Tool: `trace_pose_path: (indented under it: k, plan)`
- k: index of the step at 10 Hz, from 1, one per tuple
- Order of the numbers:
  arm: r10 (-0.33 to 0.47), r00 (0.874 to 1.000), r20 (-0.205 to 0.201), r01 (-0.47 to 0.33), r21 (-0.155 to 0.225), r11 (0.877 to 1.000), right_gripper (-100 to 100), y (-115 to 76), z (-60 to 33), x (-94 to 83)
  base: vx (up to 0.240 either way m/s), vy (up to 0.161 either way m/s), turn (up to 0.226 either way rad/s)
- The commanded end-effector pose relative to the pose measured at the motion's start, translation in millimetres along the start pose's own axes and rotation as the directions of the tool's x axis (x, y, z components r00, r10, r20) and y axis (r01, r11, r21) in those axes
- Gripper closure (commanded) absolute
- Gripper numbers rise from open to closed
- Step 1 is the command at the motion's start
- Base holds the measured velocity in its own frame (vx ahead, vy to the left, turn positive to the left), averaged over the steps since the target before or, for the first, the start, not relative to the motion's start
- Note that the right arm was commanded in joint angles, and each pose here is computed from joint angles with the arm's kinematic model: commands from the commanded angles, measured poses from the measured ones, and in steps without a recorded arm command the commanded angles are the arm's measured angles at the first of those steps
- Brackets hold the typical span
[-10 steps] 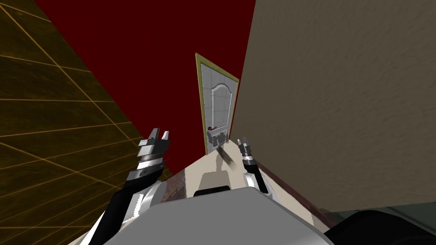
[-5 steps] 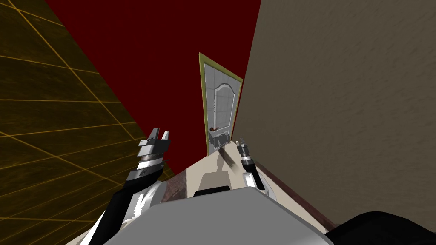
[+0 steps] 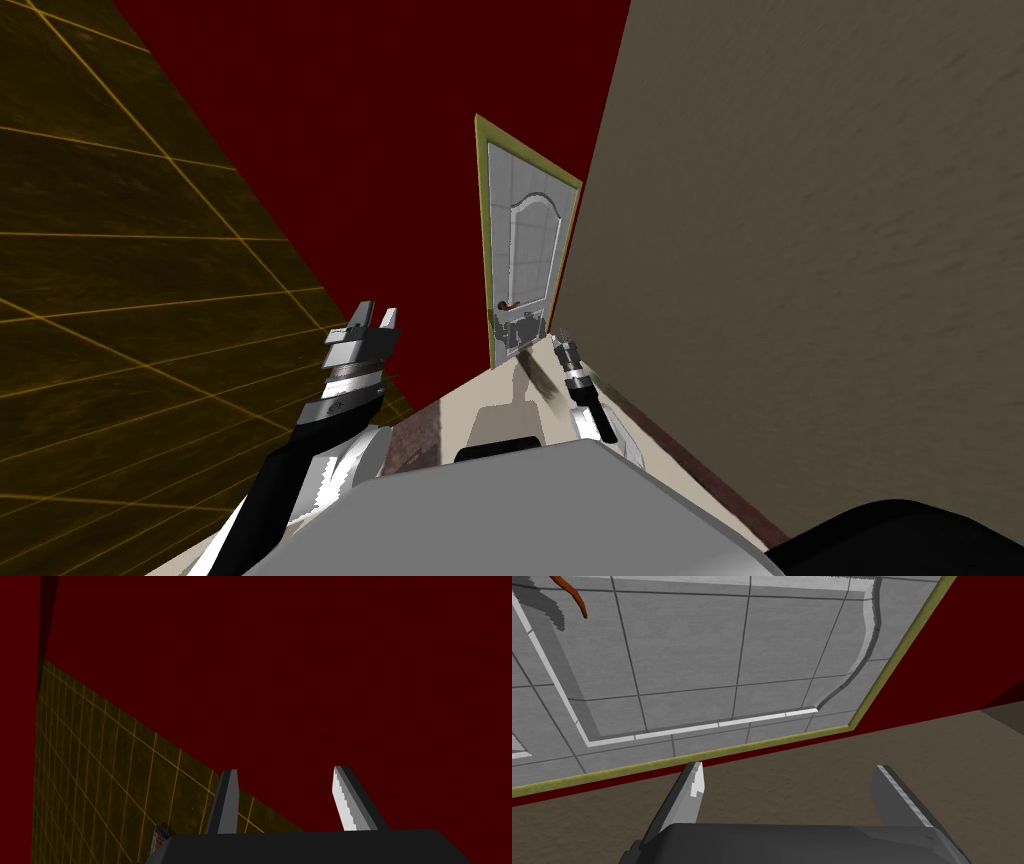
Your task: Pull the door open
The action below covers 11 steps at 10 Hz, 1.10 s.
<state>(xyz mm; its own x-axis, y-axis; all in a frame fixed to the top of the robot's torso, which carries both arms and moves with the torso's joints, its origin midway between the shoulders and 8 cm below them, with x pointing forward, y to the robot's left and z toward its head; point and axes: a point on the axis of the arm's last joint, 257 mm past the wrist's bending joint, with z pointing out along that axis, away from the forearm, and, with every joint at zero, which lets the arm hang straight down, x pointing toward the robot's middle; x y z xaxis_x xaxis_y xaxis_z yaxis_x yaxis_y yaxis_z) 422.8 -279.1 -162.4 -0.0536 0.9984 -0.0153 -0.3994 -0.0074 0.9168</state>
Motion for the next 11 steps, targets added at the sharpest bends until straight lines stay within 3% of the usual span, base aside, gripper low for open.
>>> trace_pose_path:
  k: [1, 11]
  plan:
    - [-0.001, 1.0, -0.019, 0.001, 0.012, 1.0, -100, -11.1, 2.5, 0.6, 0.091, 0.02, 0.118]
    - [-0.009, 0.996, -0.089, 0.023, 0.159, 0.987, -100, -92.6, -11.1, -10.5, 0.087, 0.015, 0.088]
